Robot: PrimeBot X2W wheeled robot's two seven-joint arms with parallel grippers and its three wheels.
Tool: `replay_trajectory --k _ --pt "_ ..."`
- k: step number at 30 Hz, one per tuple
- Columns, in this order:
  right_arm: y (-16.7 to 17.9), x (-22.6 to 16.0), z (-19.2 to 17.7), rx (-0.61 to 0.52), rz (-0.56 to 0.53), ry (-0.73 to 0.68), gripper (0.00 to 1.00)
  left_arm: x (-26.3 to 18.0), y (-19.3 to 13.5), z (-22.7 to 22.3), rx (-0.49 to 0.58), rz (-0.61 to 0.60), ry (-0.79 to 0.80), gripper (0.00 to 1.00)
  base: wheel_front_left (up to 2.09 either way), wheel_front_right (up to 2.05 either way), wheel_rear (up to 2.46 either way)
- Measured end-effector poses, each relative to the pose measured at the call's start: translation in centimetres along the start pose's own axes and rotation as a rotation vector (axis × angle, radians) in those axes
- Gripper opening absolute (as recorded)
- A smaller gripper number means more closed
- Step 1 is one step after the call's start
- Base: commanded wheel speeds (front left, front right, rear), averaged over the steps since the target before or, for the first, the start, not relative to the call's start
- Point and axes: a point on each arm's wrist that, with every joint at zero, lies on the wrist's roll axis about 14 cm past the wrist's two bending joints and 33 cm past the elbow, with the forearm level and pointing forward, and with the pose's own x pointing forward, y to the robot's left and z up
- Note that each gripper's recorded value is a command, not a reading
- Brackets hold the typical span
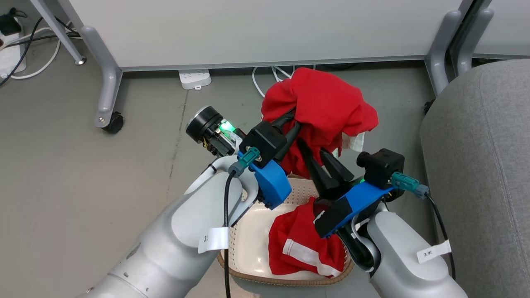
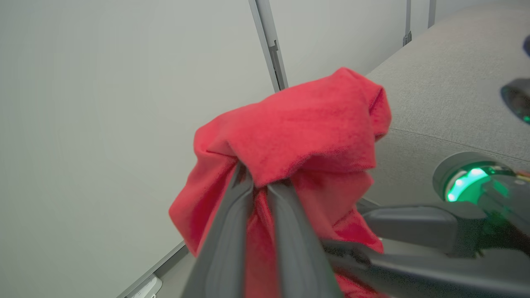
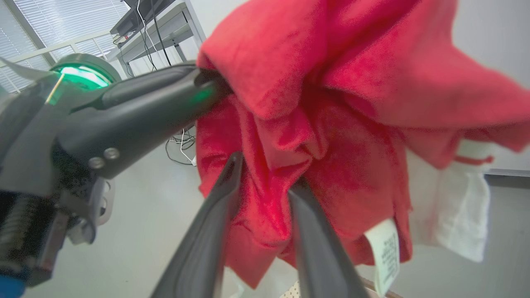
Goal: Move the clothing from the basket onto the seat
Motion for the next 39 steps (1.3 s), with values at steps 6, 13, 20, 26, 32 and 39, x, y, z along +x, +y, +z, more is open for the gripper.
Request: replay_trajectory --k 6,13,20,26,32,39 --pt "0.17 0.15 -0.04 0.003 0.006 0.003 0.00 -0.01 -0.03 0.05 -0.002 -0.002 -0.001 0.00 0.00 0.00 0.00" --pt "0.01 0.04 -0.02 0.000 0.001 0.004 0.00 0.11 -0.12 0.20 0.002 -0.006 -0.005 0.00 0.00 0.00 0.00" --pt "-0.01 0.02 -0.03 -0.002 0.001 0.005 0.00 0.15 -0.15 0.16 0.004 -0.007 -0.004 0.00 0.00 0.00 0.00" --pt "0.12 -0.01 0.09 -0.012 0.005 0.004 0.00 0.10 -0.13 0.19 0.008 -0.006 -0.003 0.00 0.00 0.00 0.00" --pt "0.26 -0.06 0.26 -0.022 0.009 0.001 0.00 0.03 0.02 0.39 0.005 0.002 -0.008 1.00 0.00 0.00 0.00" --pt "0.26 -0.25 0.22 -0.029 0.006 0.003 0.00 -0.05 0.01 0.64 0.009 0.005 -0.015 1.00 0.00 0.00 0.00"
